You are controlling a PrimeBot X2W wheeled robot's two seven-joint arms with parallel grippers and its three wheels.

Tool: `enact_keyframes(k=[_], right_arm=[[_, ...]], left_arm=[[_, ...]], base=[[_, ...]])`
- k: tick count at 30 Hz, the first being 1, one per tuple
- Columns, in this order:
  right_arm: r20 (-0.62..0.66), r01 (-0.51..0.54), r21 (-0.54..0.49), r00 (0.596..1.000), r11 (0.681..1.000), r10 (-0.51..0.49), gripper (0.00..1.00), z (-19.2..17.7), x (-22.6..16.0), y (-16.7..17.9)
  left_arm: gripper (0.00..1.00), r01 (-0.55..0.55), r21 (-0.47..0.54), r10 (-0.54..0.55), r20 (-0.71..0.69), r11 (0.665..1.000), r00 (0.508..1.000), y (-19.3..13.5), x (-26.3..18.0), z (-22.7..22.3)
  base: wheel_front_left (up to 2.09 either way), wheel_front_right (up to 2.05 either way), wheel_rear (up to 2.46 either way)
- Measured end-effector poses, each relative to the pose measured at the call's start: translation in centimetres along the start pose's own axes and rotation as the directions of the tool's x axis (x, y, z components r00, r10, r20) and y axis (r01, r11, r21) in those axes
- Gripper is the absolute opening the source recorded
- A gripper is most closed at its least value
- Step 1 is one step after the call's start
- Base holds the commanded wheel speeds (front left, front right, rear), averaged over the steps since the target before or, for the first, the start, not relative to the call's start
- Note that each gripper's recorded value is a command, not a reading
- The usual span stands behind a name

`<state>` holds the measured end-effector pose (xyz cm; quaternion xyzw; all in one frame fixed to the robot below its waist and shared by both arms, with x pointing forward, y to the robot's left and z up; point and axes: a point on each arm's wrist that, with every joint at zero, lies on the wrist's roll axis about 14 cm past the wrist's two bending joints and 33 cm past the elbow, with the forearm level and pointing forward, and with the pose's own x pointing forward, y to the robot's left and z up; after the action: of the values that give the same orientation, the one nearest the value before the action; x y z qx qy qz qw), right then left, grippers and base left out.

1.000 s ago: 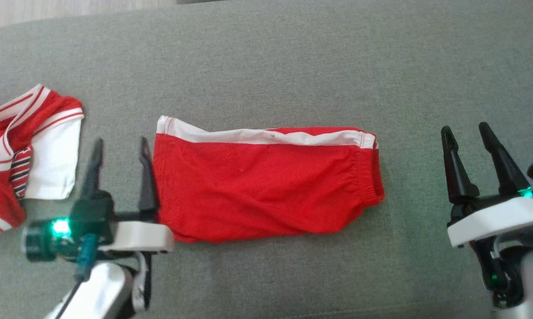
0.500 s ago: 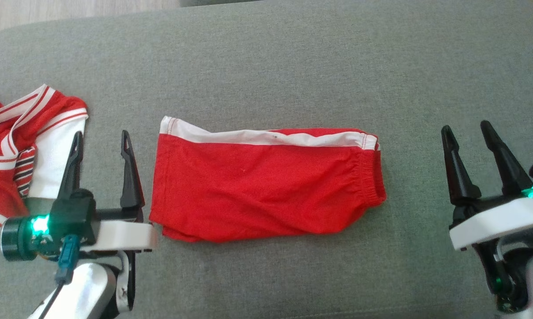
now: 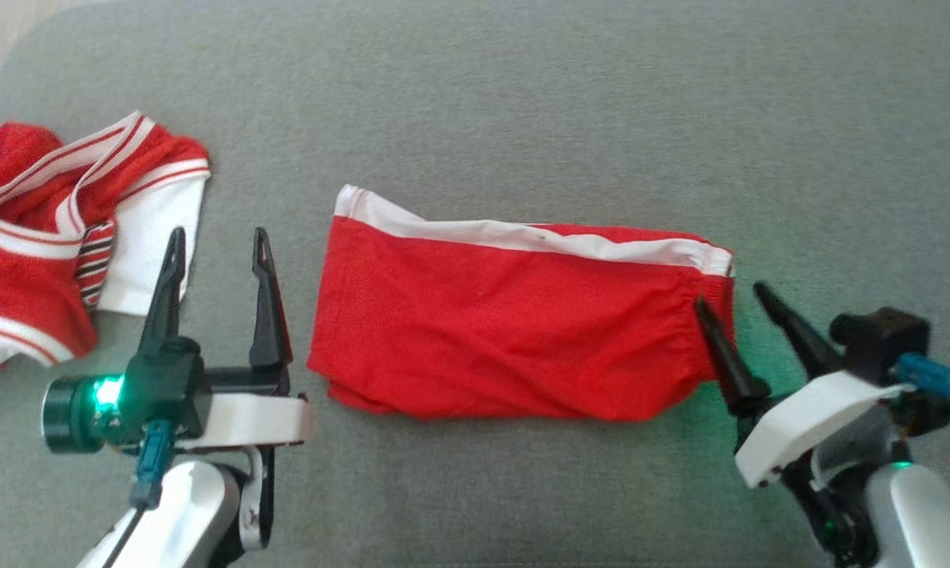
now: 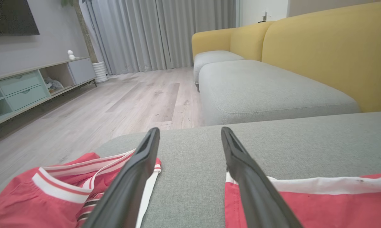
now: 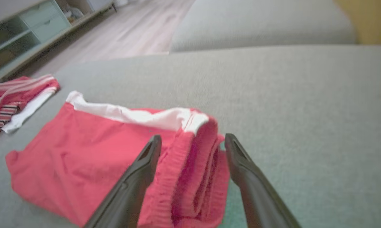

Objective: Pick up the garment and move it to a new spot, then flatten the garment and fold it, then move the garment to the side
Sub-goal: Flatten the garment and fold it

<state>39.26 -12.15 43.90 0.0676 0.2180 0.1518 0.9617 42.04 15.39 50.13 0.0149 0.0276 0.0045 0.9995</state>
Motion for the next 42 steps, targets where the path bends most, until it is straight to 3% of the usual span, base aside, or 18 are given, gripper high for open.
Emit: enact_keyframes(k=[4,9,17,18,19,27,36,39,42], right_arm=[[-0.127,-0.020,0.008,0.992,1.000,0.020,1.00,-3.7,1.0,0.3],[-0.226,0.035,0.003,0.974,0.999,-0.033,1.00,-6.8,1.4,-1.7],[-0.226,0.037,0.075,0.974,0.996,-0.019,1.00,-6.9,2.8,-1.7],[-0.228,0.036,0.085,0.973,0.996,-0.016,0.45,-7.0,2.8,-1.7],[-0.227,0.035,0.097,0.974,0.995,-0.012,0.00,-7.0,2.9,-1.6],[-0.168,0.033,0.130,0.986,0.991,-0.011,0.00,-5.6,2.7,-2.3],[-0.139,0.105,0.114,0.986,0.988,-0.089,0.00,-2.9,0.1,-6.8],[-0.149,0.039,0.228,0.989,0.973,-0.004,0.00,-1.7,-0.1,-4.9],[-0.164,-0.074,0.407,0.975,0.910,0.153,0.00,-1.1,-0.4,-1.4]], left_arm=[[1.00,-0.027,-0.008,0.027,0.029,1.000,0.999,0.6,0.2,0.5],[1.00,-0.049,-0.011,0.049,0.031,0.999,0.998,1.1,0.0,0.3],[1.00,-0.036,-0.033,0.038,0.081,0.999,0.996,0.6,0.0,1.0],[1.00,-0.036,-0.035,0.039,0.090,0.999,0.995,0.6,0.1,1.2],[1.00,-0.032,-0.037,0.036,0.098,0.999,0.995,0.5,0.1,1.3],[1.00,-0.021,-0.044,0.028,0.147,0.999,0.989,0.4,0.2,2.4],[1.00,-0.005,-0.046,0.012,0.153,0.999,0.988,-0.2,0.3,2.5],[1.00,0.002,-0.048,0.005,0.162,0.999,0.987,-0.4,0.4,2.8],[1.00,0.010,-0.050,-0.001,0.165,0.999,0.986,-0.7,0.5,2.9]], base=[[0.00,0.00,0.00],[0.00,0.00,0.00],[0.00,0.00,0.00],[0.00,0.00,0.00],[0.00,0.00,0.00],[0.00,0.00,0.00],[0.00,0.00,0.00],[0.00,0.00,0.00],[0.00,0.00,0.00]])
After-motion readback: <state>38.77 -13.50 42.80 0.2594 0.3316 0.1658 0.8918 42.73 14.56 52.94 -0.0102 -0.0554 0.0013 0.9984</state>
